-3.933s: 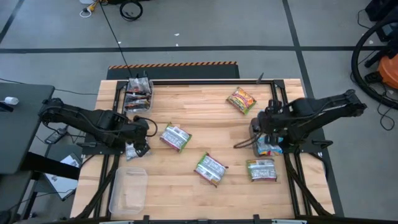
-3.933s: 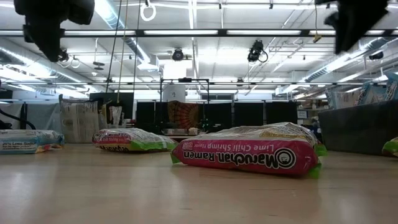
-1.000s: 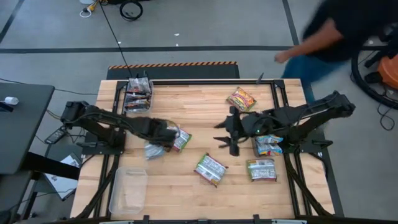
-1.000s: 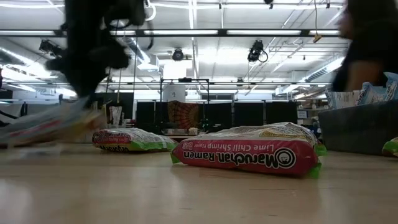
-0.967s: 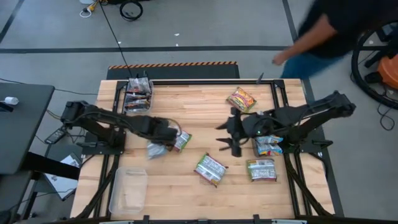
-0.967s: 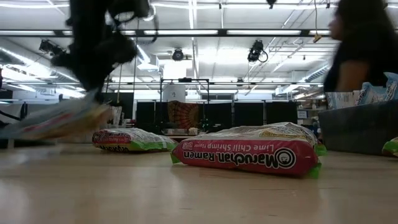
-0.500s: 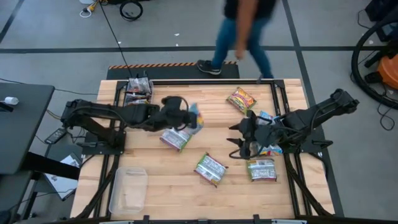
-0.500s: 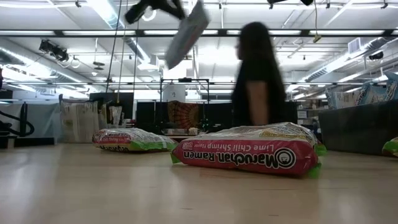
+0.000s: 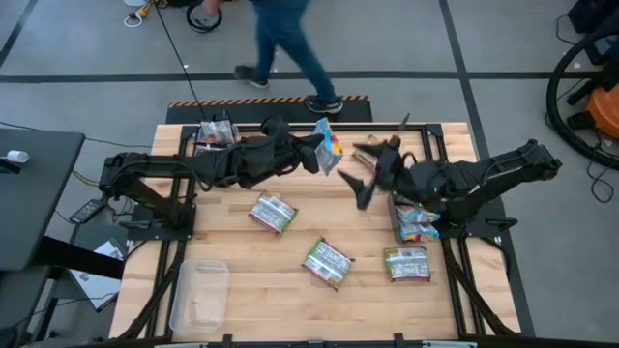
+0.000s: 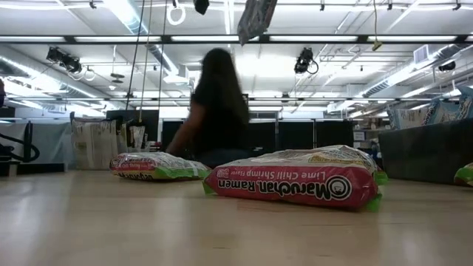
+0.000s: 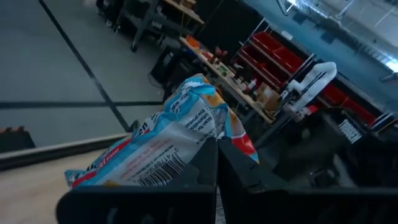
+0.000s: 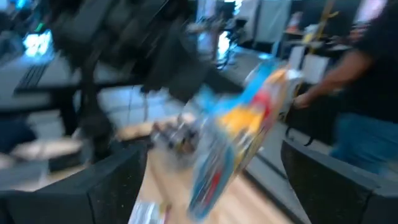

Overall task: Sort Maruchan noodles
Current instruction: Put the blue noodle pack into the black bin

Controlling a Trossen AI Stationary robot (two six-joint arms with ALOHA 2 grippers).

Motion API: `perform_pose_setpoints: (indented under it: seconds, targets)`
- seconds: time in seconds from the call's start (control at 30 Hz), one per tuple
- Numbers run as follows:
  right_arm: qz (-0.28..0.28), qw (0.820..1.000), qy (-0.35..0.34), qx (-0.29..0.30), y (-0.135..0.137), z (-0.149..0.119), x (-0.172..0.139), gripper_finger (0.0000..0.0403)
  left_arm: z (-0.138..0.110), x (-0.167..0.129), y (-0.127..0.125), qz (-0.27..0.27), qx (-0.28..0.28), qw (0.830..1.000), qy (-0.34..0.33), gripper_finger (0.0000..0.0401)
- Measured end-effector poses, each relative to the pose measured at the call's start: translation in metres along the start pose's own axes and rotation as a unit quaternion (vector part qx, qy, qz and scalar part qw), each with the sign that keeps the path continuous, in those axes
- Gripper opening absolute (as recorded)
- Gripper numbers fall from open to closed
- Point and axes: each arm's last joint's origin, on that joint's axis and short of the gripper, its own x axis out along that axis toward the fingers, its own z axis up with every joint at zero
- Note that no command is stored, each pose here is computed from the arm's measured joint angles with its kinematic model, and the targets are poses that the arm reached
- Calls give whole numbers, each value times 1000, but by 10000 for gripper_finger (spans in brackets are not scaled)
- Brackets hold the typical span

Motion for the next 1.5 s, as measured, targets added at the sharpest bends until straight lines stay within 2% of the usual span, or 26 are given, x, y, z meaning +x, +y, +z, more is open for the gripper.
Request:
perform_pose_setpoints:
  seconds: [0.13,0.3,0.5,0.63,0.7,0.87,1.07,1.2,1.33,1.4,1.5]
  targets:
    - [-20,999,-30,28,-18,9,16,386,-2,8,1,-2,1,1000,-12,6]
    - [-6,1000,-19,1,-33,7,29,372,-7,19,2,-8,-8,1000,-27,6]
    - [-16,1000,-8,-2,-45,5,37,353,-6,26,5,-9,-13,999,-43,6]
    - [-27,1000,2,-6,-50,1,43,336,-4,29,2,-39,-13,998,-52,6]
    - [-27,1000,5,-7,-52,0,47,323,-3,32,1,-58,-21,997,-55,6]
    - [-30,999,5,21,-55,-1,50,275,-10,35,2,-57,-14,997,-43,6]
    - [-30,999,2,27,-55,0,50,180,-11,35,1,-70,-3,997,-32,11]
    - [-24,999,8,24,-55,-1,49,124,-10,32,0,-85,22,996,-15,42]
    - [-5,999,31,34,-58,-2,41,123,4,19,1,-95,50,994,11,98]
    - [5,998,54,32,-62,-3,30,123,19,3,1,-99,73,992,18,131]
    - [15,994,109,-2,-69,-8,5,123,42,-29,0,-127,132,983,33,172]
